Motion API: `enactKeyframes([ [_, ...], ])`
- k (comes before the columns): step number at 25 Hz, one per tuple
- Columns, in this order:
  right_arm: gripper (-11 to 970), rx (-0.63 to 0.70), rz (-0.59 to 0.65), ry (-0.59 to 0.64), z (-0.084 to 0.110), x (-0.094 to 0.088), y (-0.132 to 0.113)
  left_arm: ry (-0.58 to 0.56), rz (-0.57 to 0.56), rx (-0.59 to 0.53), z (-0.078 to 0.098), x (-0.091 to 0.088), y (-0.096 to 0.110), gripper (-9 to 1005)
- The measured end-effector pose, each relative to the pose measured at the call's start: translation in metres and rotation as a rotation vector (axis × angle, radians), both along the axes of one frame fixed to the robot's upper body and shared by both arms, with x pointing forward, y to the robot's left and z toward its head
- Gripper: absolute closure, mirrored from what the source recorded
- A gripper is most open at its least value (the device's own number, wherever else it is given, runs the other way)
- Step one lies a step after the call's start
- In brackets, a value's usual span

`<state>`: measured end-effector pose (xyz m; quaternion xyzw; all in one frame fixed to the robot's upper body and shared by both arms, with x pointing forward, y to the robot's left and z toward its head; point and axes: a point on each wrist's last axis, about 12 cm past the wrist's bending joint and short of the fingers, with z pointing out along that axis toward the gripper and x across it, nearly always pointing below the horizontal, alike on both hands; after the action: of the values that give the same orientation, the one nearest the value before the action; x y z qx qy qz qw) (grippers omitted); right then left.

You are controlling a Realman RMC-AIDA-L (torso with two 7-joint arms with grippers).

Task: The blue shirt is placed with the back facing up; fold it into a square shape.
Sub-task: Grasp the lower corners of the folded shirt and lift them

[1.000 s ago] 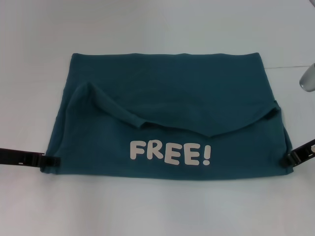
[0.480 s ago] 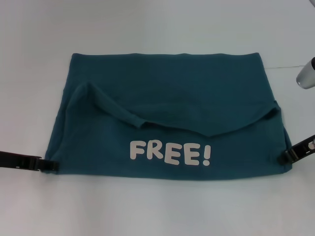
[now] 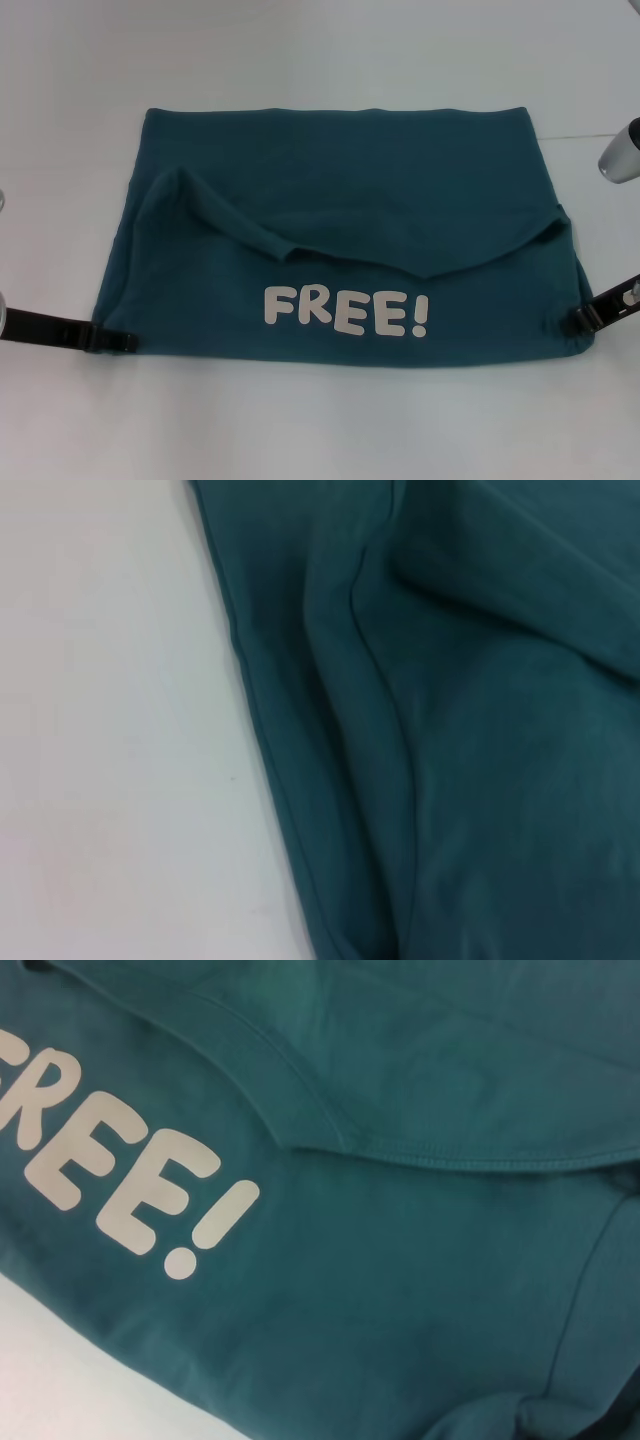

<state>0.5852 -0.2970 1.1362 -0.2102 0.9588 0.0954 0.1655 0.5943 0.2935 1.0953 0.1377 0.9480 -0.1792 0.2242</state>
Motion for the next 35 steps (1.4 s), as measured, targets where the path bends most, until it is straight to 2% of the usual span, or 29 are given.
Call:
enactKeyframes([
  [6,937,0.000,0.002,-0.001,-0.001,0.000,0.000,-0.001,-0.010,0.003,0.001,0.001,-0.002,353],
  [17,936,0.002,-0.001,0.002,-0.003,-0.001,0.000,0.014,-0.026,-0.004,0.000,-0.001,-0.006,543],
  [23,936,0.006,-0.010,-0.002,-0.005,-0.002,-0.003,0.025,-0.038,-0.007,-0.001,-0.003,-0.005,776],
  [25,936,0.005,-0.014,-0.005,-0.006,-0.002,-0.004,0.030,-0.041,-0.009,-0.001,-0.004,-0.004,938],
  [35,937,0.008,0.013,0.010,-0.007,-0.005,-0.005,0.074,-0.072,-0.038,0.006,-0.015,0.000,939],
])
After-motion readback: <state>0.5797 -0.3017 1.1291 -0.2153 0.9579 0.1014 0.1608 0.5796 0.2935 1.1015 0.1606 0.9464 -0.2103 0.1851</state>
